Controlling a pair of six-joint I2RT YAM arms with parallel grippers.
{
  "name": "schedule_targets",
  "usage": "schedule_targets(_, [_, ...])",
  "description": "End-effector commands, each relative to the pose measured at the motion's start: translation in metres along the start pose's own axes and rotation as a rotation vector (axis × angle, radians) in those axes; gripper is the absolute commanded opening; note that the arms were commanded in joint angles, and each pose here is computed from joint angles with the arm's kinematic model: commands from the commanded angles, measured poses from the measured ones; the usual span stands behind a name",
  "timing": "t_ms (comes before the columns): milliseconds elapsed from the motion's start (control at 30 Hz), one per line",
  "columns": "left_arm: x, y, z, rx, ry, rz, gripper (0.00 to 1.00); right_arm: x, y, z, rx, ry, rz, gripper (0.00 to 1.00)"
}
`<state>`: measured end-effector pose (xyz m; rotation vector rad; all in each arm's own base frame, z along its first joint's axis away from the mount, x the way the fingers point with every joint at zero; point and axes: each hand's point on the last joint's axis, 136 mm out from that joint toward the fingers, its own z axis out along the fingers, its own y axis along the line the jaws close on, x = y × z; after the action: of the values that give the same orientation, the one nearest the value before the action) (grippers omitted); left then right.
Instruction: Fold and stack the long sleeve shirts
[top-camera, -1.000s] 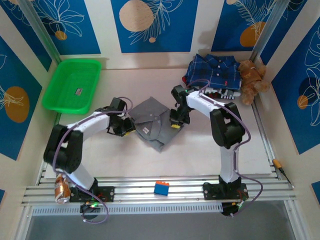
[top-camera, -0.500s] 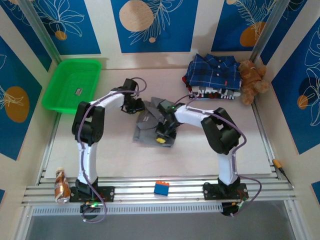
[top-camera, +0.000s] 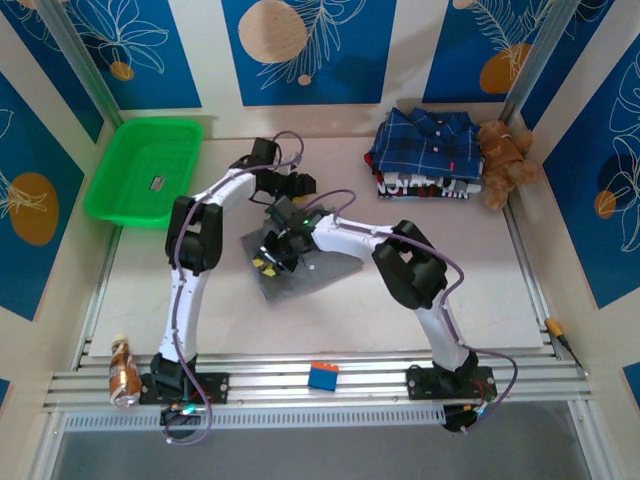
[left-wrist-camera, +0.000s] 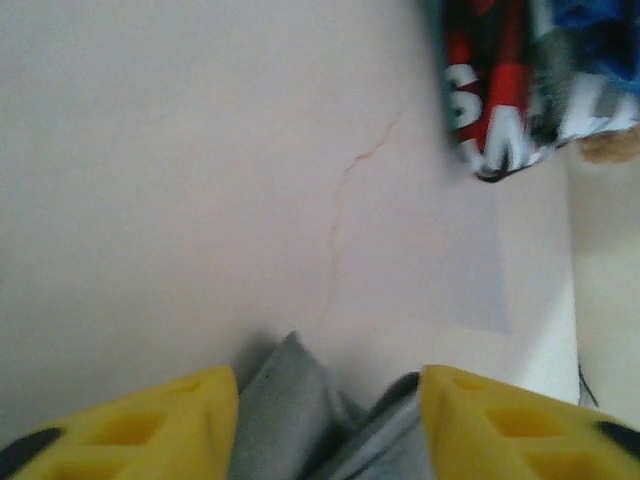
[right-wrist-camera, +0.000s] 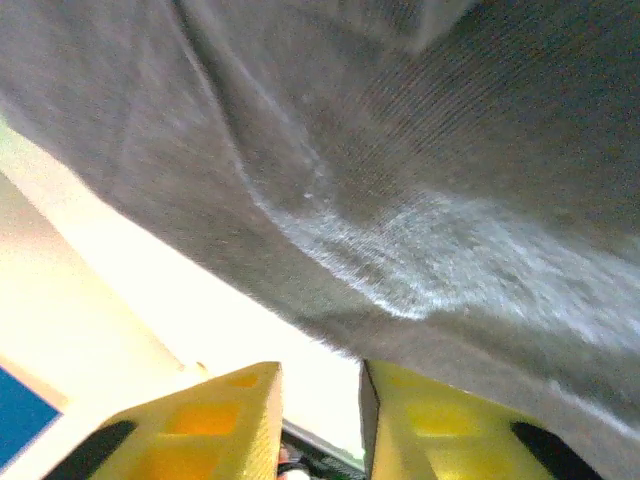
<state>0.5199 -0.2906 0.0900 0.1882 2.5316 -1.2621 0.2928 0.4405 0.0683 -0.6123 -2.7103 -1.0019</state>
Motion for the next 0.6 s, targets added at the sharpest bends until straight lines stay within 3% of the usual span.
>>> schedule_targets(0, [-0.042, -0.048, -0.068, 0.085, -0.117, 0.061, 0.64, 0.014, 0.016, -0.055, -0.042, 0.025, -0.019, 0.42])
schedule_targets(133, [-0.061, -0.056, -0.141, 0.022, -0.246, 0.021, 0.85, 0.016, 0.002, -0.113, -0.004, 0.044, -0.16, 0.59])
schedule_targets(267, [-0.038, -0.064, -0.196, -0.094, -0.307, 0.013, 0.99, -0.01, -0.013, -0.173, 0.041, -0.065, -0.376, 0.75])
schedule_targets(333, [-0.013, -0.063, -0.208, -0.15, -0.285, -0.008, 1.0, -0.032, -0.021, -0.192, 0.083, -0.103, -0.48, 0.76])
schedule_targets(467, [0.054, -0.036, -0.206, -0.246, -0.214, -0.12, 1.0, -0.096, -0.058, -0.202, 0.328, -0.201, -0.678, 0.77])
schedule_targets(567, [0.097, -0.021, -0.197, -0.254, -0.196, -0.193, 1.0, -0.127, -0.064, -0.19, 0.317, -0.187, -0.734, 0.77])
